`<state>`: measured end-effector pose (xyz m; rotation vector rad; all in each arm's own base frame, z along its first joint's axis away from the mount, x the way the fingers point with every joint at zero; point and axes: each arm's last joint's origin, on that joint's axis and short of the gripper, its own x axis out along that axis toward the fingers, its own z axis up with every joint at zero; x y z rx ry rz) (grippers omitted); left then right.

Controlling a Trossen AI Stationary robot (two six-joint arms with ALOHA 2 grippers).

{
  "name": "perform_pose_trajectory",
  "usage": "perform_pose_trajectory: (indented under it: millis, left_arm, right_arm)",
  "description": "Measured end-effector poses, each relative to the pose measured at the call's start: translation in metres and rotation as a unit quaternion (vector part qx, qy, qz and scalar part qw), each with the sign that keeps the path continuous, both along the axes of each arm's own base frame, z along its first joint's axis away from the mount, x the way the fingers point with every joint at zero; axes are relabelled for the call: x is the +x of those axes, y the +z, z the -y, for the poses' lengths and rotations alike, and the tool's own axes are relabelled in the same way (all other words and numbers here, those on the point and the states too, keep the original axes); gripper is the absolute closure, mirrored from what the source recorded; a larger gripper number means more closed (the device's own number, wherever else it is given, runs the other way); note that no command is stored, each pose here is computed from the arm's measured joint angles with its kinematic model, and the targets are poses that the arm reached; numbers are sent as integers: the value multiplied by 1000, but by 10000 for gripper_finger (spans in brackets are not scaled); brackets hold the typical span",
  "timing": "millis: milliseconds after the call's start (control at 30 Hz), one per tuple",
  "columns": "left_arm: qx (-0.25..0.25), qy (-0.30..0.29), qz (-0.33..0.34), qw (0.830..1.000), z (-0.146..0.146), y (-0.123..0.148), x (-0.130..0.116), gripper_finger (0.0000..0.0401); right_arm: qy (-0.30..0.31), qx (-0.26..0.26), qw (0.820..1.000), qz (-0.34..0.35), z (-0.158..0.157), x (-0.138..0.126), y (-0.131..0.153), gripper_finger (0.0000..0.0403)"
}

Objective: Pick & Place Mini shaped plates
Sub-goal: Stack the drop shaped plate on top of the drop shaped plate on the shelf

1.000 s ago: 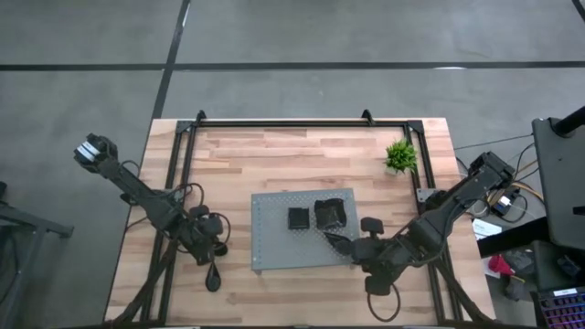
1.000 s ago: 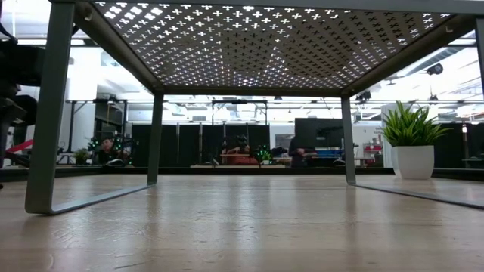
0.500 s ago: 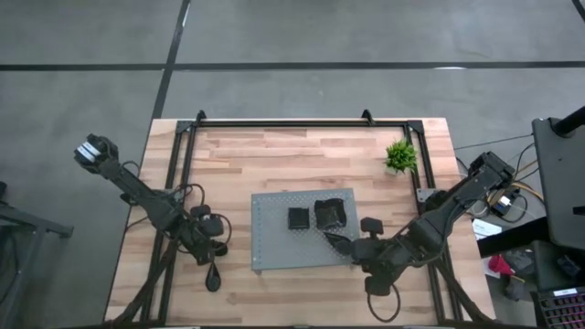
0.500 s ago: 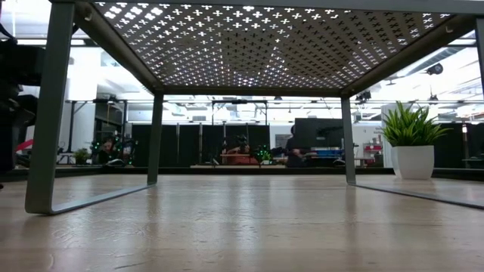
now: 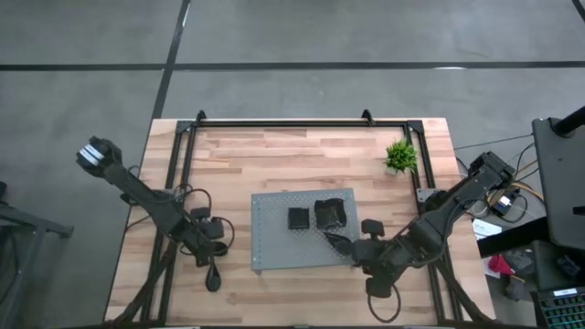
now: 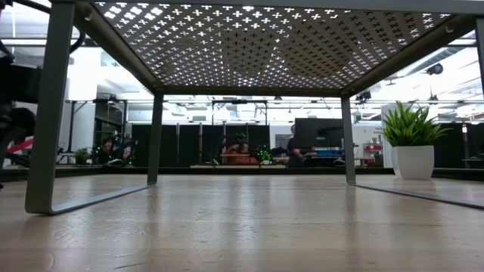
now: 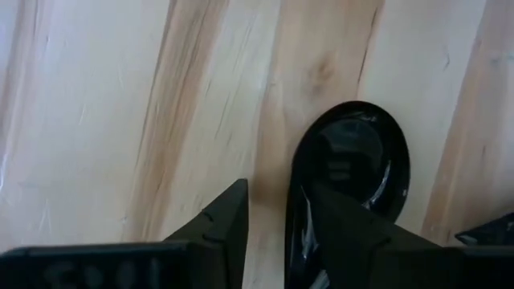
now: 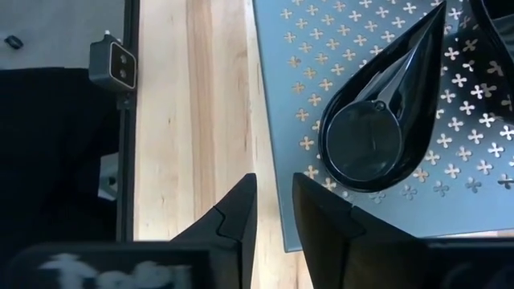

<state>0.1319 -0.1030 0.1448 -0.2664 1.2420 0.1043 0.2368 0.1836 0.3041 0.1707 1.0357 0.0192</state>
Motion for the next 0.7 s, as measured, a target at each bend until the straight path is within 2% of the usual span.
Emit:
perform_pose_trajectory:
  millis: [200,333,500,700]
  left_arm:
    - [0,0,-3,1000,0,-1,0,283]
    - [-1,-1,-3,1000,0,-1,0,316]
    - [-3,-1,-3,1000,1,0,0,385]
    - [-19,-5,-10,1000,1,1,0,399]
  right_arm:
    - [5,7,1000,-6,-1,0,0,335]
    - [1,11,1000,-8,-1,0,0,337]
    - [3,25,1000,-18,-1,-1,0,332]
    - [5,32,999,-19,-1,-2,2,329]
